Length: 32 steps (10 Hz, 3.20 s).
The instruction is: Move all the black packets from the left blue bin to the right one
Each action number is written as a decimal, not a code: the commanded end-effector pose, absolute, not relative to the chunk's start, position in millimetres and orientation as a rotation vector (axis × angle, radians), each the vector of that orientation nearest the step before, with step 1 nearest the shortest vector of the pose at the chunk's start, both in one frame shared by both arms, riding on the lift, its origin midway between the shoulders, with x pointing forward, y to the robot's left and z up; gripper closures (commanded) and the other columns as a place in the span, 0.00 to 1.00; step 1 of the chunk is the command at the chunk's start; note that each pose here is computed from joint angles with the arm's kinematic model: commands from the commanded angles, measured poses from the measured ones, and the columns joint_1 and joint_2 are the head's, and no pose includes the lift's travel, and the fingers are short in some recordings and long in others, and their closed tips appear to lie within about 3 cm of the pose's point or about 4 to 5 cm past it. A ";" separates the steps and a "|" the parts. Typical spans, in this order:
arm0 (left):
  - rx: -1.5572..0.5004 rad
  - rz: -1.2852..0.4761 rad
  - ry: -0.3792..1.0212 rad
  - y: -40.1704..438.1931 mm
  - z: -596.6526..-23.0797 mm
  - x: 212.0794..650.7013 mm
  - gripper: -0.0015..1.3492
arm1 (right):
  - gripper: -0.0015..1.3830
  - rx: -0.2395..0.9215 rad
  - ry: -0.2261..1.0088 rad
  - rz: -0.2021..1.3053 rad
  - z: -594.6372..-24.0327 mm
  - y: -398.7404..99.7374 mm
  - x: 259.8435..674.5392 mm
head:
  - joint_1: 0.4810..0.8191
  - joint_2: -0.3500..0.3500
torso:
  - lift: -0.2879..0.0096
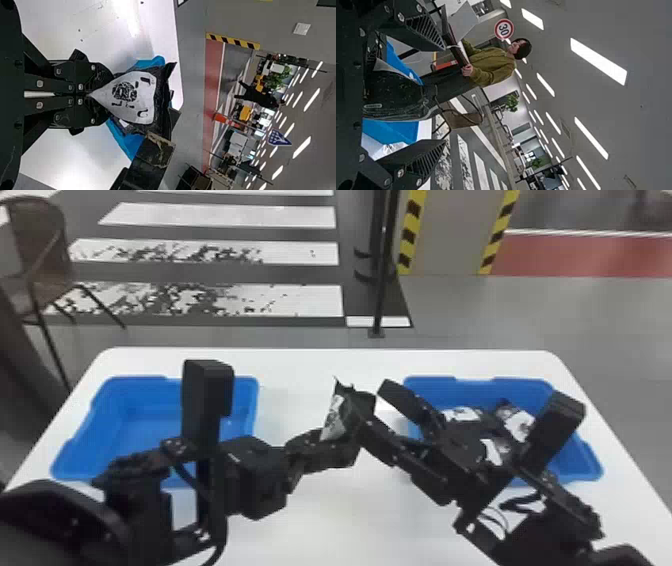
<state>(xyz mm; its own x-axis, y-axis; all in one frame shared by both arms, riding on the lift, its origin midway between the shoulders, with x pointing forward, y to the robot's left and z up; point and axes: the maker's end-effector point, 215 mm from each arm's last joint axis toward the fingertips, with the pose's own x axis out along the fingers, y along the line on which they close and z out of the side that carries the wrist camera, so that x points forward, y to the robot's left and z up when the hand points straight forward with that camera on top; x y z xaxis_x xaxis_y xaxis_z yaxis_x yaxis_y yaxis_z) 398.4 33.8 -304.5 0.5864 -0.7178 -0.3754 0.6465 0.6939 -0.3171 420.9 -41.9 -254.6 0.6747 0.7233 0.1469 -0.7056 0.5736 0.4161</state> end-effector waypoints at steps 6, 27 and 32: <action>-0.184 -0.837 0.489 21.0 -297.7 394.0 0.89 | 0.92 0.509 0.064 0.862 -262.8 -29.2 423.3 | 0.63 0.48 | 0.50; 0.065 -0.111 0.087 327.4 -274.0 314.6 0.12 | 0.13 -0.093 0.051 0.159 -288.9 -286.2 357.0 | 0.63 0.51 | 0.50; 0.082 -0.098 0.074 333.7 -290.4 315.3 0.12 | 0.13 -0.034 0.068 0.208 -283.2 -253.7 333.1 | 0.63 0.71 | 0.50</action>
<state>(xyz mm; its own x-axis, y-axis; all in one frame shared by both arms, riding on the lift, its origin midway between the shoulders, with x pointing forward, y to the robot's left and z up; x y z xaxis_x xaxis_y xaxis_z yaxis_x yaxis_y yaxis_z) 313.5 334.6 -290.9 0.9921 -0.0950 -0.0824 0.1018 0.9914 0.0826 331.6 -253.7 -281.3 0.9762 0.2050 -0.0707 -0.2074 0.9779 -0.0282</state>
